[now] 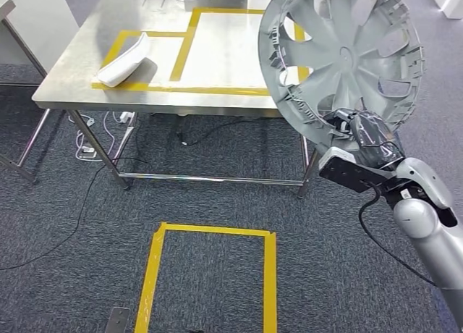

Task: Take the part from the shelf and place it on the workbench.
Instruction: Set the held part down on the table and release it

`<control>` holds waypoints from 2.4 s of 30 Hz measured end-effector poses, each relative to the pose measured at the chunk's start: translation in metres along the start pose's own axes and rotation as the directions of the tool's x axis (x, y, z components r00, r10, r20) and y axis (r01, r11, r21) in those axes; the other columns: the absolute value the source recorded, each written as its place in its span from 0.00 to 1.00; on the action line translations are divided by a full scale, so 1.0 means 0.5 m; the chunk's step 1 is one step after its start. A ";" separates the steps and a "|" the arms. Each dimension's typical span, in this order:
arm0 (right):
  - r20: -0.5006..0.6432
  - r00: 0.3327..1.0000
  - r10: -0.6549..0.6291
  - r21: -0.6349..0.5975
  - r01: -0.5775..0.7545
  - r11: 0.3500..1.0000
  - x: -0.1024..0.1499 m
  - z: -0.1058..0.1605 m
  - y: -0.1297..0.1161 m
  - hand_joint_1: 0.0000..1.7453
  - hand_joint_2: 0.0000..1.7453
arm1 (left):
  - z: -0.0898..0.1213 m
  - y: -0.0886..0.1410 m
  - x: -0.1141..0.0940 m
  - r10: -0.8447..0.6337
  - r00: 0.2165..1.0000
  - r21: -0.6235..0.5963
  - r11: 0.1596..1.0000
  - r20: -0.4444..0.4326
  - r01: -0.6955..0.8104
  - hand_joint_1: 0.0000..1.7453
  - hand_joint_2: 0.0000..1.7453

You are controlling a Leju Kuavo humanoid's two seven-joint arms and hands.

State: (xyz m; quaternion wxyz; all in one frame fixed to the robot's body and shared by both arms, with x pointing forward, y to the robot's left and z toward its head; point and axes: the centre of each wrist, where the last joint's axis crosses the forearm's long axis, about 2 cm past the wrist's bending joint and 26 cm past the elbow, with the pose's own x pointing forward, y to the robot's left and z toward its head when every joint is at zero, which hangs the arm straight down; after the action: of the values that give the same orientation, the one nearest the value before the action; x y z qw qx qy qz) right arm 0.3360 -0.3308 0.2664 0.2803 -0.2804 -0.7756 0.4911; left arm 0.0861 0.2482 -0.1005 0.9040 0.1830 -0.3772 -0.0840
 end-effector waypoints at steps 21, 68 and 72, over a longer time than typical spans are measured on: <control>0.000 1.000 0.000 -0.001 0.000 1.000 0.000 0.001 0.000 1.00 1.00 | -0.002 0.000 0.003 0.001 1.000 0.001 1.000 0.003 -0.001 0.00 1.00; 0.015 1.000 0.006 0.013 -0.006 1.000 0.002 -0.010 -0.002 1.00 1.00 | -0.001 0.000 0.001 -0.001 1.000 -0.002 1.000 0.001 0.001 0.00 1.00; 0.014 1.000 0.005 0.016 -0.005 1.000 0.001 -0.009 -0.002 1.00 1.00 | -0.003 0.000 0.004 -0.001 1.000 -0.001 1.000 0.004 0.001 0.00 1.00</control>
State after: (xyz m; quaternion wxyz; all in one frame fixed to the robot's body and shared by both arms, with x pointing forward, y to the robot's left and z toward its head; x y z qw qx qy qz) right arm 0.3386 -0.3281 0.2688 0.2761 -0.2766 -0.7729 0.4998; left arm 0.0884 0.2480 -0.1000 0.9032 0.1827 -0.3790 -0.0850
